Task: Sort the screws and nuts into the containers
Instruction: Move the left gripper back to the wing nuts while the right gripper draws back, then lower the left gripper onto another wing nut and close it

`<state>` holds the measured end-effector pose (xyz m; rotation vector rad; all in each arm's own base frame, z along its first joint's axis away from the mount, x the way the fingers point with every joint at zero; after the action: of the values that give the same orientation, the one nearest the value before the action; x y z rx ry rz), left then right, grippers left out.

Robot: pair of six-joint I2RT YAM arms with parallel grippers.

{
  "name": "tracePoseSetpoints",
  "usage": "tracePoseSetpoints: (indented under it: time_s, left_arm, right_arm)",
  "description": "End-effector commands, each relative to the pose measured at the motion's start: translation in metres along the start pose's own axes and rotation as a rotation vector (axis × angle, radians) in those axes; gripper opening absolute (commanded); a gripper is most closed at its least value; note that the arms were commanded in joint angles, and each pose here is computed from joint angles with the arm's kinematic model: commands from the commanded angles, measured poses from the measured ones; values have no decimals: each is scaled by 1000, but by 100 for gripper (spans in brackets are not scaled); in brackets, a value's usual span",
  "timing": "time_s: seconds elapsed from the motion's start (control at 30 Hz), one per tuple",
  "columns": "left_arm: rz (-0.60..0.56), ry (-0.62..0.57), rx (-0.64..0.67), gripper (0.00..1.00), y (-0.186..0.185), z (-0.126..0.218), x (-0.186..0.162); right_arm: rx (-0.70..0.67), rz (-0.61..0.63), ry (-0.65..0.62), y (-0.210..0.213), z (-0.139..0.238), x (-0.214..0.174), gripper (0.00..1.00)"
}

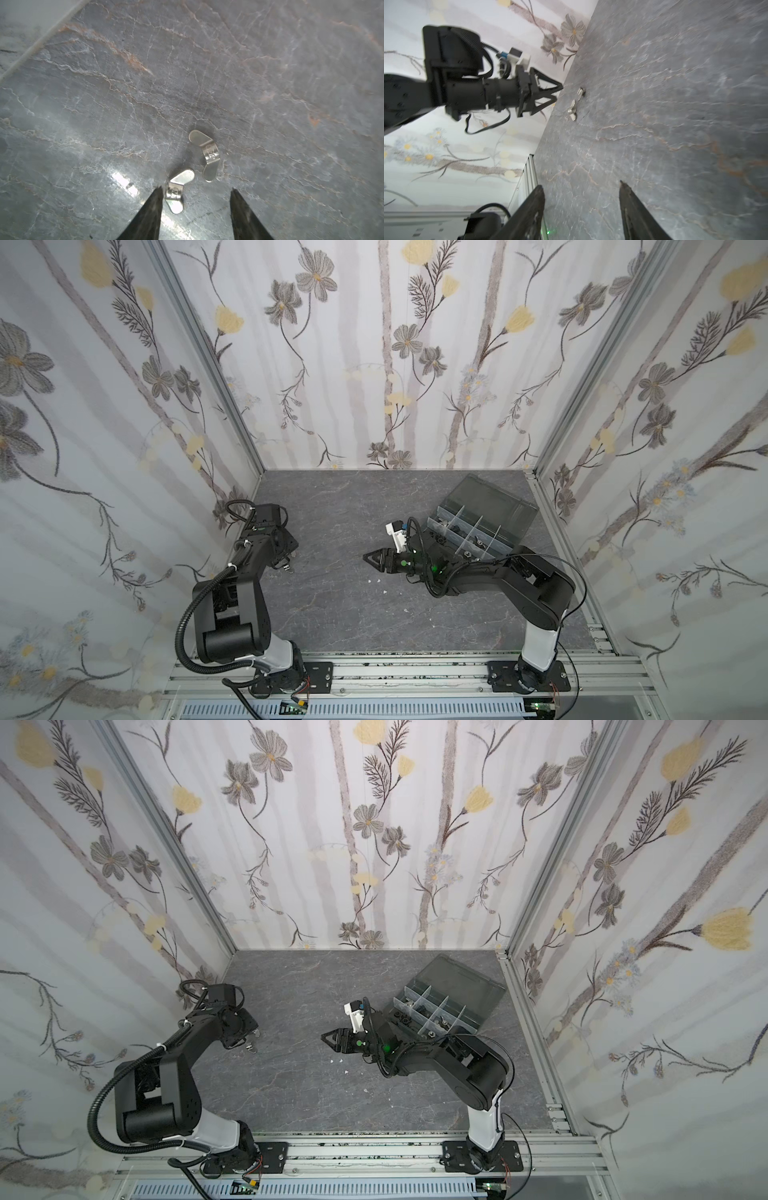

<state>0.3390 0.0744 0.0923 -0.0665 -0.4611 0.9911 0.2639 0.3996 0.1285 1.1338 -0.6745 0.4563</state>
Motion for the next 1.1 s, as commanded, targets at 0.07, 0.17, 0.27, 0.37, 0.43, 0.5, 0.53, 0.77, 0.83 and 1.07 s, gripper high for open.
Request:
tracePoseSetpoints:
  time_s: [0.07, 0.17, 0.27, 0.37, 0.43, 0.5, 0.53, 0.77, 0.83, 1.07]
  left_arm:
    - [-16, 15, 19, 49, -9, -17, 7]
    - [-16, 15, 14, 48, -14, -19, 11]
    - [-23, 20, 19, 48, -16, -23, 11]
    - [-40, 29, 24, 48, -18, -28, 6]
    - [-56, 32, 31, 48, -20, -32, 1]
    - [-70, 38, 34, 48, -23, -36, -4]
    - [-75, 40, 34, 48, -25, -37, -5]
    - [-88, 45, 44, 44, -32, -44, -6]
    - [-89, 45, 52, 43, -32, -45, -5]
    - [-99, 54, 59, 39, -30, -48, -8]
  right_arm:
    - [44, 9, -19, 9, -4, 1, 59]
    - [37, 12, -17, 8, -5, 0, 59]
    - [34, 12, -15, 6, -6, 0, 59]
    - [35, 12, -13, 6, -7, -1, 59]
    - [34, 11, -10, 5, -7, -2, 59]
    - [32, 11, -9, 5, -7, -2, 59]
    - [30, 13, -9, 5, -6, -2, 59]
    - [22, 23, -13, 5, -4, 0, 59]
    - [22, 23, -11, 5, -5, 0, 59]
    - [20, 22, -11, 5, -5, 0, 59]
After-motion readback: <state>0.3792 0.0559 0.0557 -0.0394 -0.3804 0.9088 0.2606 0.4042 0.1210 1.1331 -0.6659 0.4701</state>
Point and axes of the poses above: each gripper's point midway between its finger pads, its own z axis back along the fingers, its own y axis along the line the jaws close on, x = y × z, the point moved 3 cm from there along z, back along the fingers, and after that the axes turned 14 degrees about z, right-handed, at the moved point
